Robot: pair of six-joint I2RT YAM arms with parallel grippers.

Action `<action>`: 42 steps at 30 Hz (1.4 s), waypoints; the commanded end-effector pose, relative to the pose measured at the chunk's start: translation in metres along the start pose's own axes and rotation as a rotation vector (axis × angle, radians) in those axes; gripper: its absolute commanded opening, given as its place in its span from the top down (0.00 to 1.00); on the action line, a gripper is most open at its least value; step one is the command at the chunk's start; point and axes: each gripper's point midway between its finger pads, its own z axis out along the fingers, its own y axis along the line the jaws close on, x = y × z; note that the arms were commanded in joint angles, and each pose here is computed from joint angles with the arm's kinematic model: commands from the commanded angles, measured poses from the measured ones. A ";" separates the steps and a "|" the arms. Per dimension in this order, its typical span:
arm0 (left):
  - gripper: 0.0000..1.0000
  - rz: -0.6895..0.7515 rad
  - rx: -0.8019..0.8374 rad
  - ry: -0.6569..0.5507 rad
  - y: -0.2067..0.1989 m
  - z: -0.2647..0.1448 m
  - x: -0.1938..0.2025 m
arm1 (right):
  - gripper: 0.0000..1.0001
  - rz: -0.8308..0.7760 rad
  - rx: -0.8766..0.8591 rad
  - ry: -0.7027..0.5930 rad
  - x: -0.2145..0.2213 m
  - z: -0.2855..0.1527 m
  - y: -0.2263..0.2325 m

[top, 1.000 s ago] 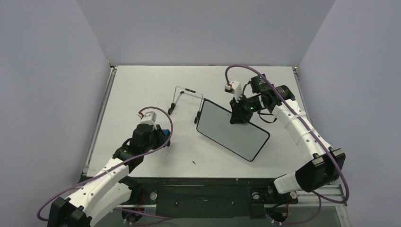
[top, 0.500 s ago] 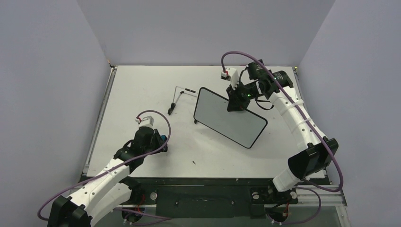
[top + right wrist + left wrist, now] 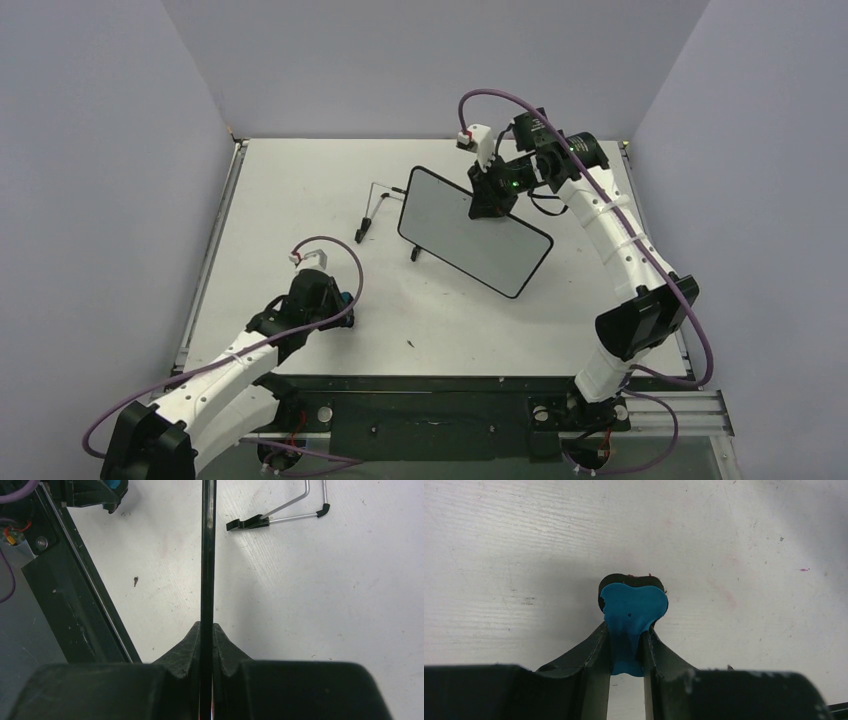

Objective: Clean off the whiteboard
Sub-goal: Place the whiteboard eraser at the center of the board, then place the whiteboard on the whiteboard stand.

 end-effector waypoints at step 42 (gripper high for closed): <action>0.45 0.117 -0.048 0.042 -0.014 -0.001 -0.015 | 1.00 -0.185 0.008 -0.237 -0.131 0.095 -0.035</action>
